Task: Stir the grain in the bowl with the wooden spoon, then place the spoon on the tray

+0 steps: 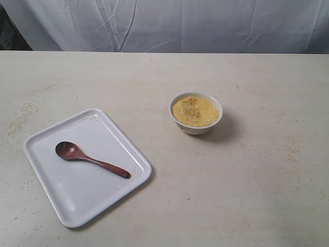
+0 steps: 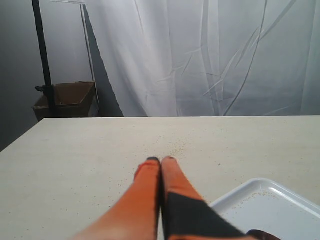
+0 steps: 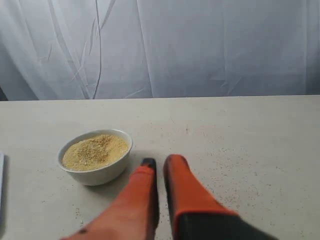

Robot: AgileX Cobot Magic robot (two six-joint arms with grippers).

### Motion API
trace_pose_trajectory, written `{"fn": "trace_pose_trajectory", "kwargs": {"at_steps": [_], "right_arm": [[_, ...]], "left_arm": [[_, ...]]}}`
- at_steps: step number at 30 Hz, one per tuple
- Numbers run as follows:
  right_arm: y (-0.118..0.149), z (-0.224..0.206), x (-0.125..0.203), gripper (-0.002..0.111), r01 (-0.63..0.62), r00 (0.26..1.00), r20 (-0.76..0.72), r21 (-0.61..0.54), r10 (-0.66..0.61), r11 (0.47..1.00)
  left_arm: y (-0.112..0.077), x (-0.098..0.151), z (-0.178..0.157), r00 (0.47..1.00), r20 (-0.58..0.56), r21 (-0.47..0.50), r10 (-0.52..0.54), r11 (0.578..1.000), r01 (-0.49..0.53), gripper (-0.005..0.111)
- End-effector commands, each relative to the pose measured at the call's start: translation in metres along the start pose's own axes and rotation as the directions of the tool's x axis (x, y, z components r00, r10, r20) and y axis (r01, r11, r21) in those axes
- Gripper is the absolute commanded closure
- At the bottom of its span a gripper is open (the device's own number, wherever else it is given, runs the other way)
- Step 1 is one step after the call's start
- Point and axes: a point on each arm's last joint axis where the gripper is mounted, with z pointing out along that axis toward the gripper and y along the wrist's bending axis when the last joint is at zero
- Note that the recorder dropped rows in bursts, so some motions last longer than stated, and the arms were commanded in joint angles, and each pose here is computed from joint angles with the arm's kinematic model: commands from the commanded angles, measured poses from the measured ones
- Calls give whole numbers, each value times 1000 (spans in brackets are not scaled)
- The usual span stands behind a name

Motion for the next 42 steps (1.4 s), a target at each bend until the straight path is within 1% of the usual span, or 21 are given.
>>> {"fn": "trace_pose_trajectory", "kwargs": {"at_steps": [1, 4, 11, 15, 19, 20, 24, 42], "right_arm": [[2, -1, -3, 99, -168, 985, 35, -22, 168, 986], [3, -1, -3, 99, -238, 970, 33, -37, 239, 970], [3, -1, -3, 99, -246, 968, 33, -39, 247, 968], [2, -1, -3, 99, -204, 978, 35, -31, 205, 978], [0, 0, 0, 99, -62, 998, 11, -4, 62, 998], [0, 0, 0, 99, -48, 999, 4, -1, 48, 999], [0, 0, 2, 99, -41, 999, -17, 0, 41, 999], [0, 0, 2, 99, -41, 999, -21, 0, 41, 999]], "left_arm": [[0, 1, 0, 1000, 0, 5, -6, 1000, 6, 106], [0, 1, 0, 1000, 0, 5, -6, 1000, 6, 106], [0, 1, 0, 1000, 0, 5, -6, 1000, 6, 106], [0, 1, 0, 1000, 0, 5, -6, 1000, 6, 106], [0, 1, 0, 1000, 0, 5, -6, 1000, 6, 106], [0, 1, 0, 1000, 0, 5, -6, 1000, 6, 106], [0, 1, 0, 1000, 0, 5, -6, 1000, 6, 106], [0, 1, 0, 1000, 0, 5, -6, 1000, 6, 106]]}}
